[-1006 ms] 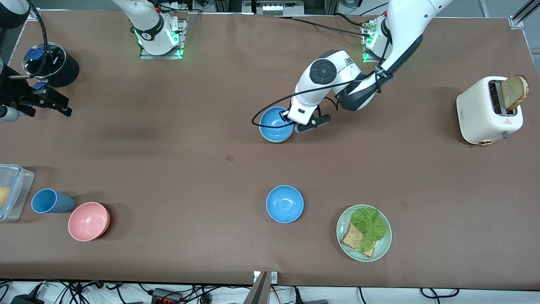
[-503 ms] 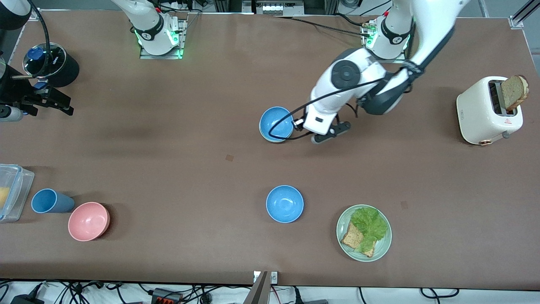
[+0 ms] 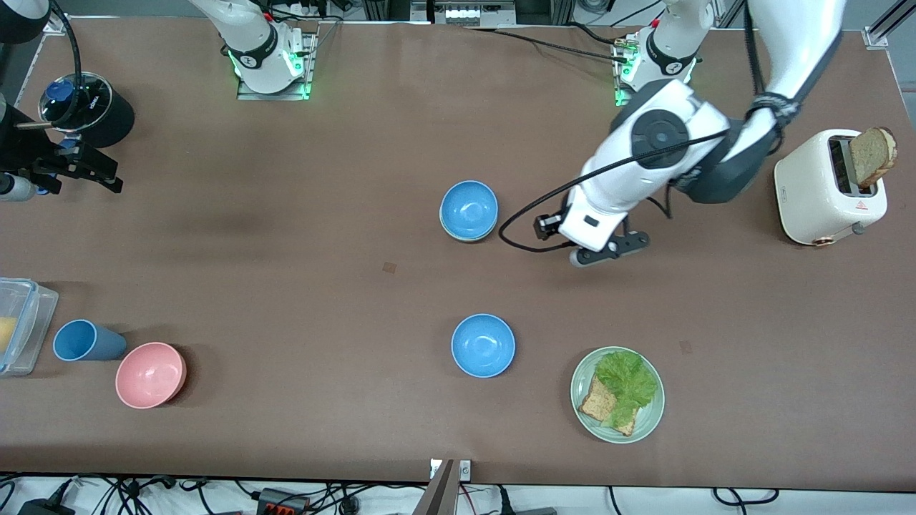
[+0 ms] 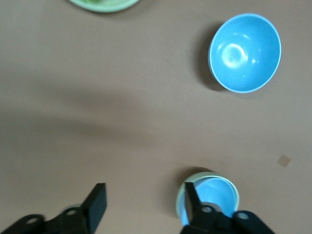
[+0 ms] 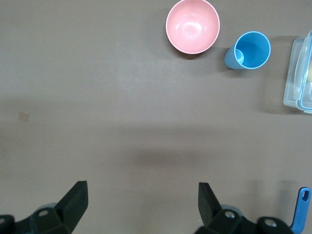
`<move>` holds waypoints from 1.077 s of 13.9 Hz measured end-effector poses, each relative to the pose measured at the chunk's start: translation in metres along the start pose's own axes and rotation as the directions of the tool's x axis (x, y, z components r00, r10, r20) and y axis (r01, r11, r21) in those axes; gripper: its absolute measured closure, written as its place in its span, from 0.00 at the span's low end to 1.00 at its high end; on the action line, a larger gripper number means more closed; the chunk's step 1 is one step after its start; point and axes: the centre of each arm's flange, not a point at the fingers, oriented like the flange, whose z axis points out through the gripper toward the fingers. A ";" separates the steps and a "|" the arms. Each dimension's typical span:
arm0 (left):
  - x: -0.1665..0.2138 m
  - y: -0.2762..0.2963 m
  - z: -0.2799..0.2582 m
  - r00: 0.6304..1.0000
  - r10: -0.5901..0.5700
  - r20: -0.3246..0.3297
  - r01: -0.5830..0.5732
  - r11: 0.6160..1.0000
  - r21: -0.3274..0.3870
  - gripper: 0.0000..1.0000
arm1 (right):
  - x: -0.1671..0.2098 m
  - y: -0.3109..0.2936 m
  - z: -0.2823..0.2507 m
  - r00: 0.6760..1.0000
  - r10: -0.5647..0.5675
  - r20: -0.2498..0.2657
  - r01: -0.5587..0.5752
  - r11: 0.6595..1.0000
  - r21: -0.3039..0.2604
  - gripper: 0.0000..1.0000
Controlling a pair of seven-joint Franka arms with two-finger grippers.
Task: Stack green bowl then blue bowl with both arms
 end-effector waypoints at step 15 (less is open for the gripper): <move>0.075 -0.237 -0.106 0.974 0.226 0.026 -0.228 0.969 0.096 0.00 | -0.001 -0.002 0.003 1.000 -0.004 0.013 0.004 1.000 0.001 0.00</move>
